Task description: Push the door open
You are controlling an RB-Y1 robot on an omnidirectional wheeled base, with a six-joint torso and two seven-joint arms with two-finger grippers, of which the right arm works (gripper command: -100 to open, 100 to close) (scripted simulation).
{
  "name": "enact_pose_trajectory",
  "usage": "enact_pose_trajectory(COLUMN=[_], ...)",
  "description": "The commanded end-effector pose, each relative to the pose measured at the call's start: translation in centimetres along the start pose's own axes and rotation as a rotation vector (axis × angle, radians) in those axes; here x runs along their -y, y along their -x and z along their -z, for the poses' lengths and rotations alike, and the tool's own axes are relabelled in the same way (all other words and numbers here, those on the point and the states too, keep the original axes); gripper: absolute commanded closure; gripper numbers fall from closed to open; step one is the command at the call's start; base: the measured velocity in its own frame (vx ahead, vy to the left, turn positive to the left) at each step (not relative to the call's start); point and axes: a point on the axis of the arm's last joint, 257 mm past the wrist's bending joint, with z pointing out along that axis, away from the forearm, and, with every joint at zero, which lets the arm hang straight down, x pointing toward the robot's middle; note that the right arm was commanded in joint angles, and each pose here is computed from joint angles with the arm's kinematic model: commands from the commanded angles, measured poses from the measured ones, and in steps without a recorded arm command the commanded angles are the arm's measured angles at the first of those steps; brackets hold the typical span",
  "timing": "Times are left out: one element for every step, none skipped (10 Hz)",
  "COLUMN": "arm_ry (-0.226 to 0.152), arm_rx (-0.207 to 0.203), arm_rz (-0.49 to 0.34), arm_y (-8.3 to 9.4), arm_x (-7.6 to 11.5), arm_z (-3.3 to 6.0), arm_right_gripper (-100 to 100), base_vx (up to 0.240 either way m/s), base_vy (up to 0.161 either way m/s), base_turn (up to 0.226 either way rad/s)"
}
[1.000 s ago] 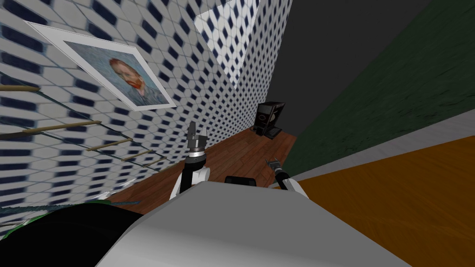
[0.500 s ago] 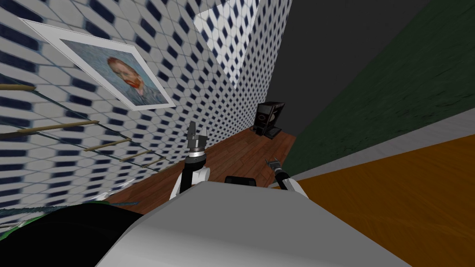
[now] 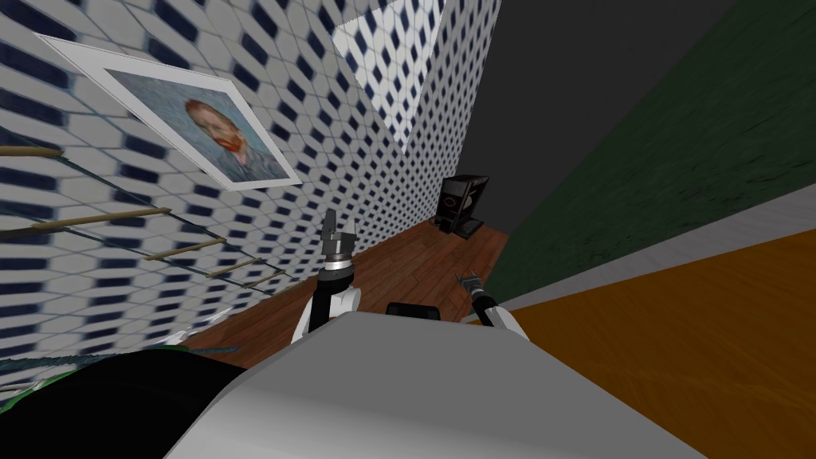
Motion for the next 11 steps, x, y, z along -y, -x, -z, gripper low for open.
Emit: enact_pose_trajectory(arm_ry=[0.000,0.000,0.000,0.000,0.000,-0.006,-0.011,-0.018,-0.024,-0.030,-0.037], arm_rx=[0.000,0.000,0.000,0.000,0.000,-0.019,-0.032,-0.054,-0.071,-0.089,-0.107], arm_rz=[0.000,0.000,0.000,0.000,0.000,-0.015,-0.025,-0.041,-0.054,-0.068,-0.081], arm_y=[0.0,0.0,0.0,0.0,0.0,-0.9,-1.5,-2.4,-3.3,-4.1,-4.9], arm_x=[0.0,0.0,0.0,0.0,0.0,0.0,0.0,0.0,0.0,-0.1,-0.1], arm_z=[0.00,0.00,0.00,0.00,0.00,0.15,0.27,0.47,0.66,0.86,1.07], arm_right_gripper=[-100,-100,-100,-100,-100,-100,-100,-100,-100,-100,-100], base_vx=[-0.002,0.000,0.003,0.000,0.000,-0.019,-0.016,-0.046,-0.041,-0.031,-0.030], base_vy=[-0.007,0.000,0.011,0.000,0.000,-0.056,-0.089,-0.097,-0.122,-0.110,-0.106], base_turn=[-0.018,0.000,0.031,0.000,0.000,-0.267,-0.270,-0.303,-0.343,-0.308,-0.290])
